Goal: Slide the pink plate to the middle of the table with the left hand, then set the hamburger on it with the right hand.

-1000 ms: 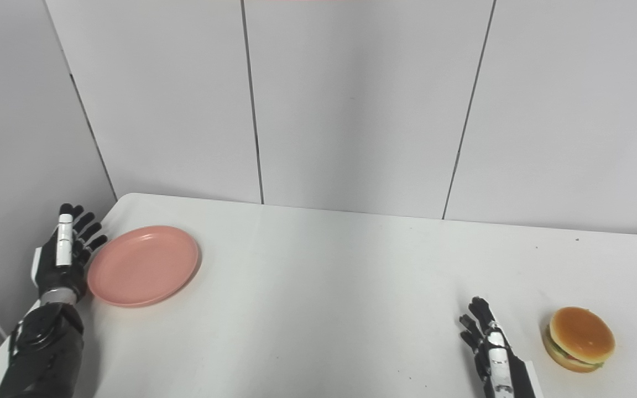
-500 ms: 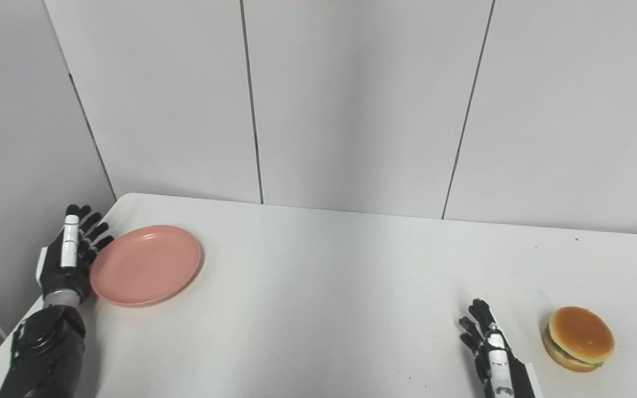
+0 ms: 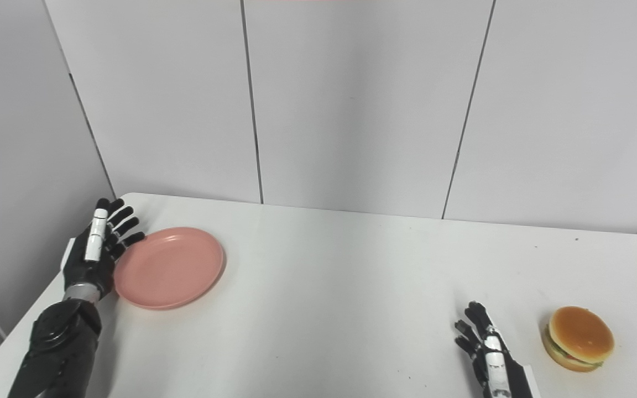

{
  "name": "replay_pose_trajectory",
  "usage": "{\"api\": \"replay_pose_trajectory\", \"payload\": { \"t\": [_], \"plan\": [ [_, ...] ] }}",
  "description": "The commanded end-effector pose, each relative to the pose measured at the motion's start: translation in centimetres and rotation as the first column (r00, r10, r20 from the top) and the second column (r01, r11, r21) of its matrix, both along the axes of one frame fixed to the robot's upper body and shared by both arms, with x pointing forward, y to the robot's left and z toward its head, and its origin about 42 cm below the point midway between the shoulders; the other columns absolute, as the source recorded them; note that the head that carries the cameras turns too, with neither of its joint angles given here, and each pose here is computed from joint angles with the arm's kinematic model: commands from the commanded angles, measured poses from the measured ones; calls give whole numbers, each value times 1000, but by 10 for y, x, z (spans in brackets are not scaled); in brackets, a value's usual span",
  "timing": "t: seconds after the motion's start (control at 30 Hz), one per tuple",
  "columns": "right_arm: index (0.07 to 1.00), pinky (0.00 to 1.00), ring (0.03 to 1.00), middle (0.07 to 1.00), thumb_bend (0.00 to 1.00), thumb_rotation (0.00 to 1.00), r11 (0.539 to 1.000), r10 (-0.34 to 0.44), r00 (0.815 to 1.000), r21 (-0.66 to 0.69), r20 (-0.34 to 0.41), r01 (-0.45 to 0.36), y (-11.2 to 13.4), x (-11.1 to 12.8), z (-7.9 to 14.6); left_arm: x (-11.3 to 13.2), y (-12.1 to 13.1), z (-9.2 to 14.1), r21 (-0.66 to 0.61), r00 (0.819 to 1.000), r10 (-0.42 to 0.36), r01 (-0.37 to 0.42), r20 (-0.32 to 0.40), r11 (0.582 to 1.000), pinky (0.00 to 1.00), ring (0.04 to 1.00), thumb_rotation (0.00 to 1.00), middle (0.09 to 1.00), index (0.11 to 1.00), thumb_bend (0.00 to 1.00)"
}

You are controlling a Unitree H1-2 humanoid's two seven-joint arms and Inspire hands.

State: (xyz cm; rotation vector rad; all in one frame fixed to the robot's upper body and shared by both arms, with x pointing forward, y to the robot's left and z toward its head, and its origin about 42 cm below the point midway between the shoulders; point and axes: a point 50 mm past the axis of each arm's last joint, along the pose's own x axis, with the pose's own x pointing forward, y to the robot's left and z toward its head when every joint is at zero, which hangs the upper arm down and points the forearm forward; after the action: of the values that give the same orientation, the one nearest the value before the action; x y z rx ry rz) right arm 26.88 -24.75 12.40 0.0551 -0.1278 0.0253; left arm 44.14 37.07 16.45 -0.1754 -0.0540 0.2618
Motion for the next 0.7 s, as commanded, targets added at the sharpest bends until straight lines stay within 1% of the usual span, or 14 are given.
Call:
{"api": "replay_pose_trajectory", "payload": {
  "t": [0.0,0.17,0.3,0.5,0.67],
  "plan": [
    [896,872,874,925,747,971,1000,-9,999,16,-40,10,3,-8,-8,9,-5,25,18,998,-37,36,59,999,669,814,759,828,795,779],
    [901,877,874,927,753,970,1000,-9,999,18,-40,10,6,-8,-7,10,-20,21,27,996,-78,77,34,997,691,834,774,841,801,791],
    [895,858,865,925,762,975,1000,-4,999,10,-36,5,7,-8,-7,11,-30,16,19,994,-104,104,22,994,703,838,771,833,806,773],
    [896,867,873,933,761,981,1000,2,999,9,-36,-1,8,-8,-6,15,-48,9,29,990,-138,138,6,990,684,841,774,840,788,778],
    [896,872,874,932,755,978,1000,3,1000,10,-31,-3,9,-8,-5,19,-67,8,13,986,-167,167,11,986,679,841,778,836,796,773]
  ]
}}
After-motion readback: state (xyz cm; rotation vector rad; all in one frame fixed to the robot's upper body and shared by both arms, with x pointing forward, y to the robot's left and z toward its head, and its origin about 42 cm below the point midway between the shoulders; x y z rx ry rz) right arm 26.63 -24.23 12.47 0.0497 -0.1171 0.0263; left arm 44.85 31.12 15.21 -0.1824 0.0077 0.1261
